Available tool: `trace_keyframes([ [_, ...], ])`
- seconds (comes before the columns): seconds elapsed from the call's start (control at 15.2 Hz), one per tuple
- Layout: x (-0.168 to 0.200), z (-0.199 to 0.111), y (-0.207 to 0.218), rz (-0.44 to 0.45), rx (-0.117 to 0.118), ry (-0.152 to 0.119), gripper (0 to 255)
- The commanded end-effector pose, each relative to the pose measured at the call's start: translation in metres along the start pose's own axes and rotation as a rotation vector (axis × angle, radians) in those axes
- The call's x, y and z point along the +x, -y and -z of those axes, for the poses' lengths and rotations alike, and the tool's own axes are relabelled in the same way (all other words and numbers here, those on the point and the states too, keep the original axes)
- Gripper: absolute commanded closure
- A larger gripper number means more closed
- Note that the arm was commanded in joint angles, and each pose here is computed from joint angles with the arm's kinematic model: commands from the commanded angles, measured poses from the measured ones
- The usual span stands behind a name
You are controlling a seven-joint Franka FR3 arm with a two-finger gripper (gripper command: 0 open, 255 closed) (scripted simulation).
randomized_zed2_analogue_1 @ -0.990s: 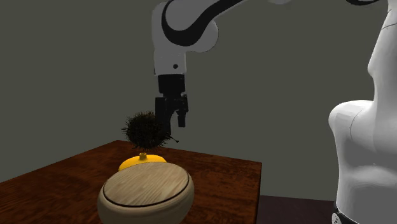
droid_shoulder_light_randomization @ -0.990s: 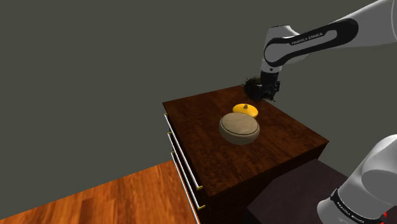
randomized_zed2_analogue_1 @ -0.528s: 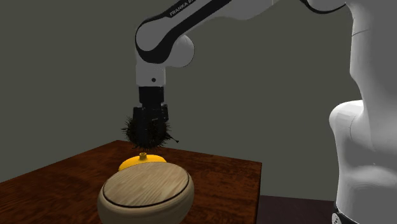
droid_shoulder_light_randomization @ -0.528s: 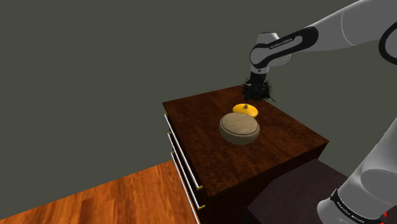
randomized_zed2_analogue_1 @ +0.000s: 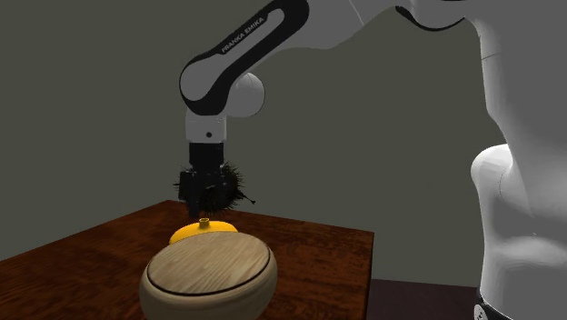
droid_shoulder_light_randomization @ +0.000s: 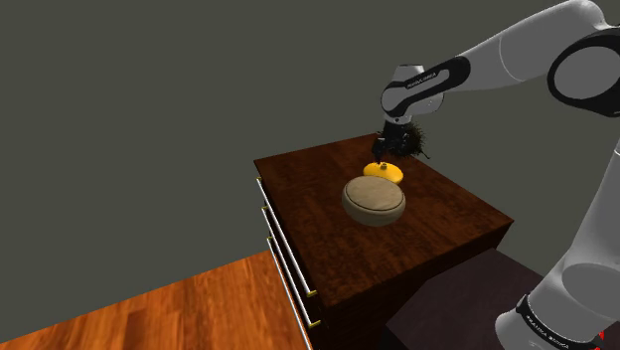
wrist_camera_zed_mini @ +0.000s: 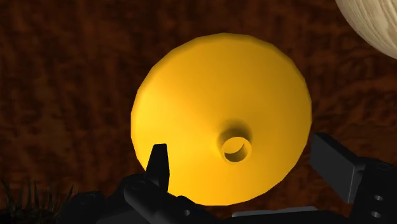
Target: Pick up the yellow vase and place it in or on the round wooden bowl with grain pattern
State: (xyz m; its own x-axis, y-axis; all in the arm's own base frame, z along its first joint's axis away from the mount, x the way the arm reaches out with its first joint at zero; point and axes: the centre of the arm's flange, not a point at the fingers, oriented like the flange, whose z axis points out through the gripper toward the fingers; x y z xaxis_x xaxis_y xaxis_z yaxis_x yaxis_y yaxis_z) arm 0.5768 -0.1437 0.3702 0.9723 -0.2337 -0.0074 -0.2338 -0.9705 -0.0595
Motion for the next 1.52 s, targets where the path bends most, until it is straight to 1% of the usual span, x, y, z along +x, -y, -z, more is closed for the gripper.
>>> trace_keyframes([
  [0.0, 0.0, -0.011, 0.0, 0.0, 0.0, 0.0, 0],
  [0.59, 0.0, -0.014, 0.0, 0.0, 0.0, 0.0, 0],
  [0.66, 0.0, -0.014, 0.0, 0.0, 0.0, 0.0, 255],
  [1.25, 0.0, -0.014, 0.0, 0.0, 0.0, 0.0, 255],
  [1.45, 0.0, 0.002, 0.001, 0.0, 0.0, 0.0, 255],
])
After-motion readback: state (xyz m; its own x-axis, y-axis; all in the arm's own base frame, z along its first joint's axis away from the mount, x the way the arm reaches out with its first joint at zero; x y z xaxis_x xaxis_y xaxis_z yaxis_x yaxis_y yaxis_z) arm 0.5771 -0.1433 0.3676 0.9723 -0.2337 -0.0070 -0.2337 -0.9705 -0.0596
